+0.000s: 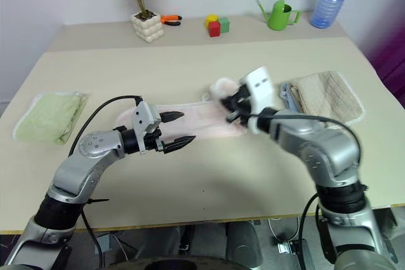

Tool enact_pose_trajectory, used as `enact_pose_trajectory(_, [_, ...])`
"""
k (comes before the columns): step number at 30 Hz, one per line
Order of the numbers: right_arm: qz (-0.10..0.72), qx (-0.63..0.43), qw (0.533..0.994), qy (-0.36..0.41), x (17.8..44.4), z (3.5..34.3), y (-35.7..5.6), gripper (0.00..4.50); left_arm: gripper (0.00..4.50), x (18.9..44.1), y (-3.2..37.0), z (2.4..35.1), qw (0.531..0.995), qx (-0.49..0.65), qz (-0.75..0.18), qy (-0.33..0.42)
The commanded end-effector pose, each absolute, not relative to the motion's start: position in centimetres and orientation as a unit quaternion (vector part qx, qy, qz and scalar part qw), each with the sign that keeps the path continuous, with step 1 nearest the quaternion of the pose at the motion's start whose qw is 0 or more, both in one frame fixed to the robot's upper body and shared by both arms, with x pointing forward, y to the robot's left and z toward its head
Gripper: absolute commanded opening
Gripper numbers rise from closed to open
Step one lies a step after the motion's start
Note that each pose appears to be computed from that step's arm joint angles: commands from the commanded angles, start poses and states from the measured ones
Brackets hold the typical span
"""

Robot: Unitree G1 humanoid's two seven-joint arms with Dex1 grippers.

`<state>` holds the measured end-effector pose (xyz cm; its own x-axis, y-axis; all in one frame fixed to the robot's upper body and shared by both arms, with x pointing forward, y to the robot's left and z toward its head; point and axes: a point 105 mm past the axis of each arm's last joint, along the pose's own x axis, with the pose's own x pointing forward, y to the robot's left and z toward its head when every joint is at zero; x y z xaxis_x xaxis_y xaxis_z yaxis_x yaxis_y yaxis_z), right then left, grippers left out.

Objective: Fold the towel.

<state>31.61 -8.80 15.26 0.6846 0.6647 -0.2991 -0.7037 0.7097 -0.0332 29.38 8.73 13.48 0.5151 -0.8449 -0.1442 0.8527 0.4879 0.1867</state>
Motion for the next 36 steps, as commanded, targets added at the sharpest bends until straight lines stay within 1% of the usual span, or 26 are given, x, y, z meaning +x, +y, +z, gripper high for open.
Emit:
enact_pose_trajectory(1, [0.386,-0.105,0.909,0.113,32.3,14.7,-7.1,0.02,3.94,29.7,10.3,14.3,0.879,0.124,-0.46,0.002])
enact_pose_trajectory(5, [0.398,-0.1,0.905,0.116,32.7,13.7,-5.3,0.02,3.94,29.8,12.1,14.7,0.896,0.124,-0.427,0.0])
enact_pose_trajectory(8, [0.416,-0.091,0.897,0.117,32.4,13.5,-4.7,0.02,3.94,29.8,12.9,14.7,0.902,0.123,-0.413,0.003])
enact_pose_trajectory(10, [0.437,-0.077,0.889,0.117,31.9,13.8,-4.3,0.62,3.94,29.9,13.5,14.7,0.906,0.128,-0.403,0.005])
enact_pose_trajectory(12, [0.443,-0.068,0.888,0.104,31.6,14.6,-4.5,1.35,3.94,30.0,14.1,14.7,0.91,0.131,-0.394,0.006])
enact_pose_trajectory(14, [0.446,-0.064,0.889,0.082,31.3,15.8,-5.1,2.38,3.94,30.1,14.7,14.7,0.912,0.134,-0.387,0.007])
enact_pose_trajectory(17, [0.456,-0.059,0.887,0.052,30.7,17.6,-6.2,3.74,3.94,30.3,15.4,14.8,0.916,0.138,-0.375,0.007])
enact_pose_trajectory(19, [0.449,-0.045,0.892,0.024,30.9,19.2,-7.5,3.74,3.94,30.4,16.1,14.9,0.92,0.141,-0.365,0.007])
enact_pose_trajectory(20, [0.437,-0.033,0.899,0.016,31.3,19.8,-8.2,3.58,3.94,30.4,16.5,14.9,0.922,0.141,-0.36,0.007])
enact_pose_trajectory(22, [0.396,-0.036,0.917,0.016,33.0,20.0,-9.6,2.84,3.94,30.5,16.9,15.0,0.926,0.141,-0.351,0.004])
enact_pose_trajectory(23, [0.382,-0.048,0.923,0.019,33.7,19.7,-10.0,2.22,3.94,30.6,17.1,15.0,0.928,0.138,-0.346,0.001])
enact_pose_trajectory(24, [0.375,-0.056,0.925,0.022,34.2,19.4,-10.2,1.85,3.94,30.7,17.2,15.0,0.93,0.135,-0.342,-0.001])
enact_pose_trajectory(27, [0.364,-0.067,0.928,0.031,35.7,17.9,-9.5,0.37,3.94,30.8,17.3,14.9,0.935,0.123,-0.334,-0.004])
enact_pose_trajectory(28, [0.364,-0.071,0.928,0.033,36.0,17.4,-9.2,0.05,3.94,30.8,17.3,14.9,0.936,0.12,-0.332,-0.004])
enact_pose_trajectory(30, [0.37,-0.103,0.922,0.043,36.5,15.4,-8.1,0.05,3.94,30.8,17.5,14.5,0.939,0.115,-0.323,0.0])
enact_pose_trajectory(32, [0.381,-0.113,0.916,0.055,36.7,13.7,-7.2,0.05,3.94,30.8,17.8,14.2,0.943,0.112,-0.314,0.004])
enact_pose_trajectory(33, [0.392,-0.128,0.909,0.067,36.4,12.3,-6.7,0.05,3.94,30.6,18.0,14.0,0.946,0.106,-0.306,0.006])
enact_pose_trajectory(36, [0.409,-0.152,0.895,0.094,35.6,9.5,-6.0,0.05,3.94,29.8,18.9,13.6,0.954,0.092,-0.286,0.014])
